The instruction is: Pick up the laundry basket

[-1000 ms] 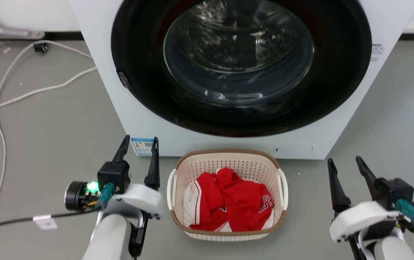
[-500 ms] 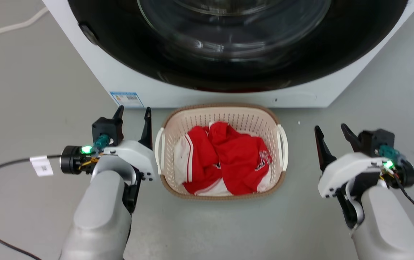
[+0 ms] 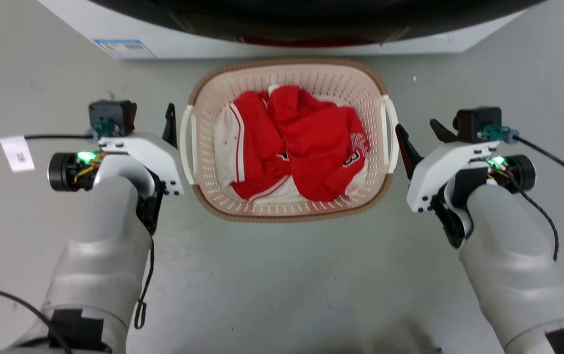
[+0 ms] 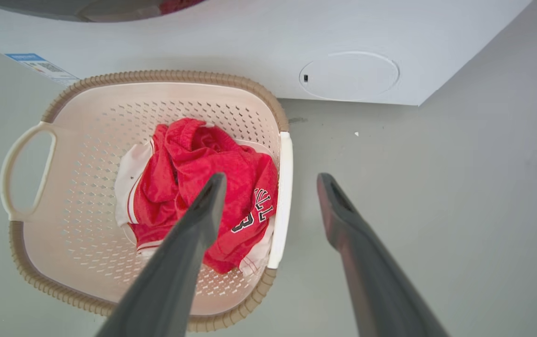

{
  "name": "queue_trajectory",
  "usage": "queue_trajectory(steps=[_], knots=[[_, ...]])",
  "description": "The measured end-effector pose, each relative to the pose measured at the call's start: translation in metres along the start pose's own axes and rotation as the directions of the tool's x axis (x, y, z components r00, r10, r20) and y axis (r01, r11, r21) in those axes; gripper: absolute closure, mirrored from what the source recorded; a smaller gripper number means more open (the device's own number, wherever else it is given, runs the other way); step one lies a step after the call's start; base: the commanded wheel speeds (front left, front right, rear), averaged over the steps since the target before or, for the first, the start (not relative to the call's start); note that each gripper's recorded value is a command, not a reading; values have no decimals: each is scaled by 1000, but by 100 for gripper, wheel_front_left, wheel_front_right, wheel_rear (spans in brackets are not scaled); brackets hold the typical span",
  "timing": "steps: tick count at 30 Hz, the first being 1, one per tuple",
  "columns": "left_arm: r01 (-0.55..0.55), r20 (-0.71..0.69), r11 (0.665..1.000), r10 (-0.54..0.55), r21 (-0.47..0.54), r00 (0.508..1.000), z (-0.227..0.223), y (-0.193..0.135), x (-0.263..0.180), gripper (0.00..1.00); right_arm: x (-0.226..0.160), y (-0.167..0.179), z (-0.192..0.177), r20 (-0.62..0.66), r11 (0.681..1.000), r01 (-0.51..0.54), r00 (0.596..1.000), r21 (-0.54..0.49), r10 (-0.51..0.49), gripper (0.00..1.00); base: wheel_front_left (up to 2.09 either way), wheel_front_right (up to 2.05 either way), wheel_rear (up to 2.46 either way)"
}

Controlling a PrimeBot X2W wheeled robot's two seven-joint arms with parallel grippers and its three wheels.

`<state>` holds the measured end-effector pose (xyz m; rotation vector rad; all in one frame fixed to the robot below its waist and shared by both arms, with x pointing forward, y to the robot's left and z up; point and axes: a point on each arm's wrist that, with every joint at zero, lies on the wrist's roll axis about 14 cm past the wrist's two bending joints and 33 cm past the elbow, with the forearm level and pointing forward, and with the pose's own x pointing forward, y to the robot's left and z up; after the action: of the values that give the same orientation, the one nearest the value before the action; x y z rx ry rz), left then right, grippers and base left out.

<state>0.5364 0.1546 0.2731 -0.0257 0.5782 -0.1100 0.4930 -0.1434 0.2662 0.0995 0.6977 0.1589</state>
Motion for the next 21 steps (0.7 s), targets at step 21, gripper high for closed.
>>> queue_trajectory(steps=[21], knots=[[71,-300,997,-68,-1,951,-85,-4,81,0,65,-10,-72,-265,999,-22,964,33,30,0,0,0,0]])
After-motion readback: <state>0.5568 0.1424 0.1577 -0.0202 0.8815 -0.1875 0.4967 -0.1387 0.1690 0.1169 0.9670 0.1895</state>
